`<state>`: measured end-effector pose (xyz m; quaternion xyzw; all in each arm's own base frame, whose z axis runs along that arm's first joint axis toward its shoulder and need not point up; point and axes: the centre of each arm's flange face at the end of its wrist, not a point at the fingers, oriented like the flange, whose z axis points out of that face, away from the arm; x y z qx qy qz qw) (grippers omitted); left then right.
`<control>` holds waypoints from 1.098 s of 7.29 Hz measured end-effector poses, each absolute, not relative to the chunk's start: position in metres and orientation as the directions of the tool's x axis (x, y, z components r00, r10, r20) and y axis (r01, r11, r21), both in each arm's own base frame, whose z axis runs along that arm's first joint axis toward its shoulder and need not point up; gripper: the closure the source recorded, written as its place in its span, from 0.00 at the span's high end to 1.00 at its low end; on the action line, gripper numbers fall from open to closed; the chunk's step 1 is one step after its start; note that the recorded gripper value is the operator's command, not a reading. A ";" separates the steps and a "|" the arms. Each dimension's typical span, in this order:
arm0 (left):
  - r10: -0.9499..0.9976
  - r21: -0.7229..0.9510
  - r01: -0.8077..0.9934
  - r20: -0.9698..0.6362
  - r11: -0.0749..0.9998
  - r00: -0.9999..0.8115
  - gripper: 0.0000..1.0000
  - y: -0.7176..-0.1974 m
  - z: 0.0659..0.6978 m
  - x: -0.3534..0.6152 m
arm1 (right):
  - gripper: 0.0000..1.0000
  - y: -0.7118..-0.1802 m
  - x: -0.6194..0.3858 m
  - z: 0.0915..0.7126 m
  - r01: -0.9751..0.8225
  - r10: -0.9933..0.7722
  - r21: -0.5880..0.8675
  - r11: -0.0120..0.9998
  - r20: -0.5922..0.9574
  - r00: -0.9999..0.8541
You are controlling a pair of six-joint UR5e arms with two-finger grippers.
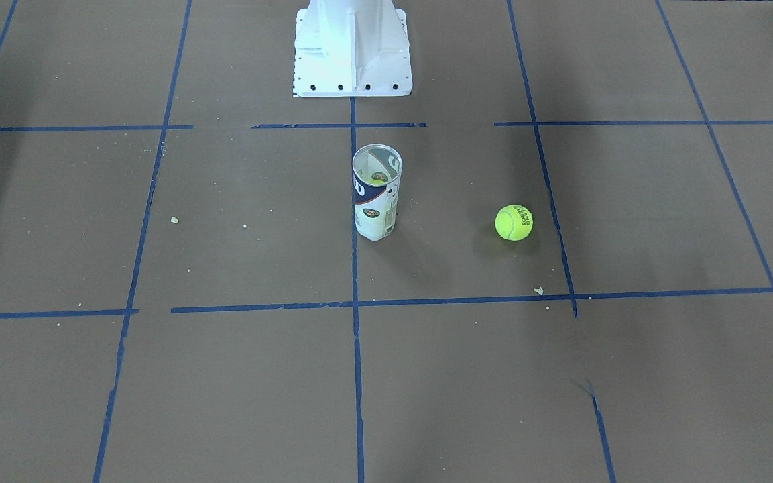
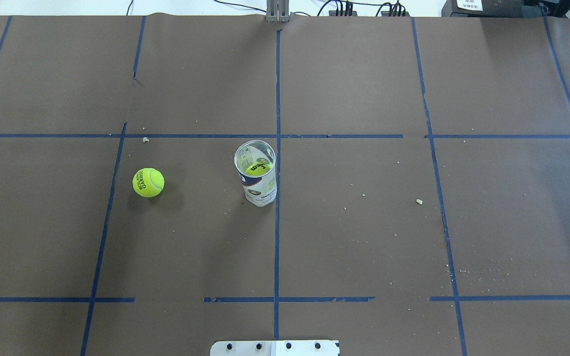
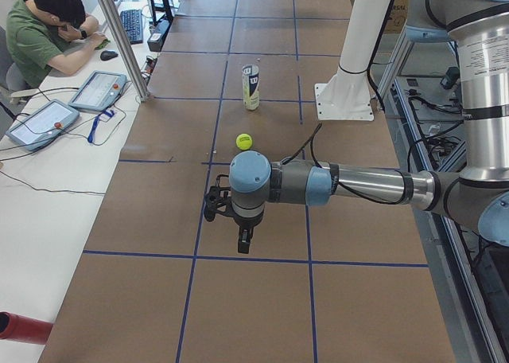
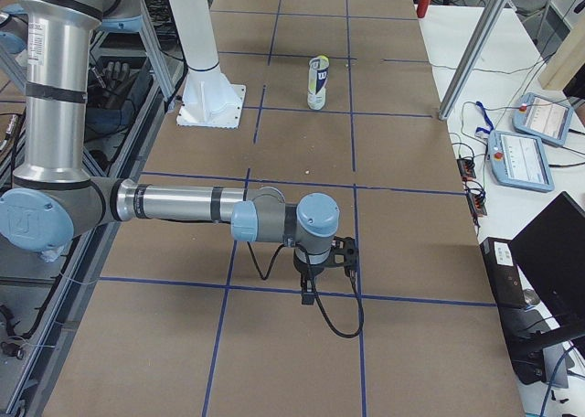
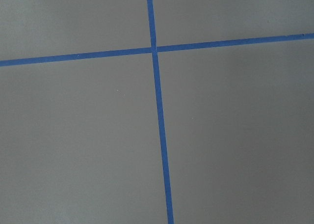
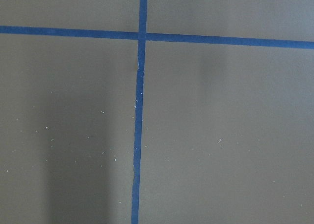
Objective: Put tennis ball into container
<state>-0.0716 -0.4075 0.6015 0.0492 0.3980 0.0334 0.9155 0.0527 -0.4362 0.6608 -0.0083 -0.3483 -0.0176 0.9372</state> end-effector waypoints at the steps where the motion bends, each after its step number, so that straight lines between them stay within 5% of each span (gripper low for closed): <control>1: 0.102 0.118 -0.022 -0.725 0.993 0.681 1.00 -0.408 0.601 -0.071 | 1.00 -0.436 0.053 0.661 0.039 -0.027 -0.003 0.999 0.653 0.757; 8: 0.147 0.190 -0.011 -0.717 0.982 0.681 1.00 -0.448 0.567 -0.073 | 1.00 -0.436 0.053 0.661 0.039 -0.027 -0.004 0.999 0.653 0.757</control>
